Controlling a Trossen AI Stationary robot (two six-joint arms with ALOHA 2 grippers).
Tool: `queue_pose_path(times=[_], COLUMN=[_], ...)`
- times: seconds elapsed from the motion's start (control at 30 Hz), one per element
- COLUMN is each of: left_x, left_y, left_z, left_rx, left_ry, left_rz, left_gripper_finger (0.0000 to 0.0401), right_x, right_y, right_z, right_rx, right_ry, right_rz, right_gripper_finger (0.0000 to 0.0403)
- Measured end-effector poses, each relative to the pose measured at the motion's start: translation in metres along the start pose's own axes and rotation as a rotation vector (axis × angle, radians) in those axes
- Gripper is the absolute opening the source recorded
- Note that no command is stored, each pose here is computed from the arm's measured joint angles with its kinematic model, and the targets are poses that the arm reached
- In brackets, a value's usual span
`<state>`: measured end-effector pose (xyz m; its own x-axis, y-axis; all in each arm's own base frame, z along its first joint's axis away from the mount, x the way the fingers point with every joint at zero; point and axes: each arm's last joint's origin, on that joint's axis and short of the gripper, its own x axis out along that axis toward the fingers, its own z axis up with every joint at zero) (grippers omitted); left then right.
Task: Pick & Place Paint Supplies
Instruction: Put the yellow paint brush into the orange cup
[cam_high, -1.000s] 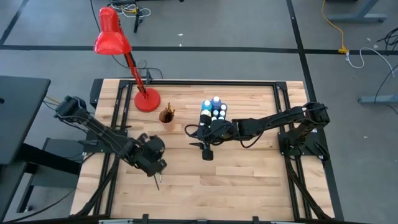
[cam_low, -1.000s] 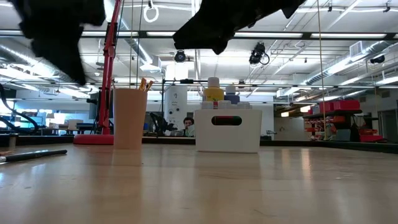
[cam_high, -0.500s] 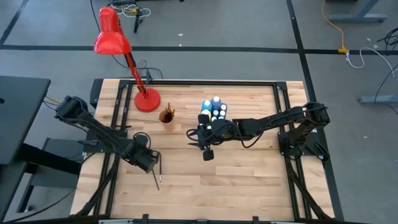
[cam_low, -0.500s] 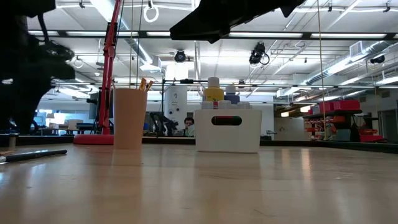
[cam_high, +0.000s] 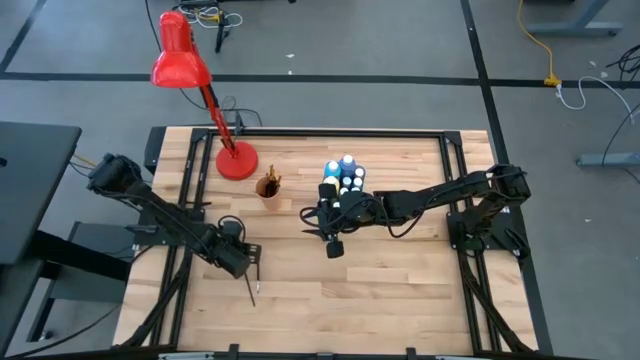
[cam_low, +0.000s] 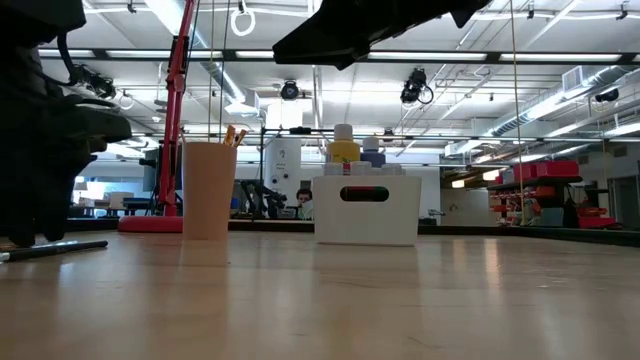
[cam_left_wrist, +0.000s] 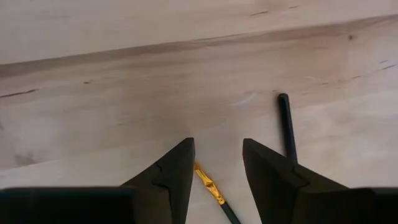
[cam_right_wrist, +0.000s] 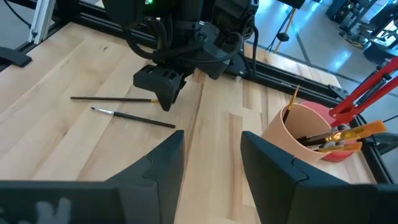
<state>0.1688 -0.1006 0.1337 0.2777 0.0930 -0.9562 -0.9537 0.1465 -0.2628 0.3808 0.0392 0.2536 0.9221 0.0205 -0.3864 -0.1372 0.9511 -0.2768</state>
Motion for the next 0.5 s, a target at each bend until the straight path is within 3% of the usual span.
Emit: queue_pose_path(times=[0.23, 0.37, 0.5], left_x=[-0.001, -0.009, -0.017], left_y=[-0.005, -0.015, -0.024], left_z=[0.000, 0.001, -0.001], left_rx=[0.144, 0.184, 0.219], left_ry=[-0.056, -0.138, -0.137], left_rz=[-0.054, -0.116, -0.139], left_gripper_finger=[0.0130, 0.0126, 0.0131], right_x=[0.000, 0.000, 0.000], right_y=[0.000, 0.000, 0.000], right_z=[0.000, 0.000, 0.000], right_rx=[0.001, 0.001, 0.001], right_ry=[0.000, 0.000, -0.003], right_rz=[0.000, 0.001, 0.000], right_gripper_finger=[0.0162, 0.0162, 0.0162])
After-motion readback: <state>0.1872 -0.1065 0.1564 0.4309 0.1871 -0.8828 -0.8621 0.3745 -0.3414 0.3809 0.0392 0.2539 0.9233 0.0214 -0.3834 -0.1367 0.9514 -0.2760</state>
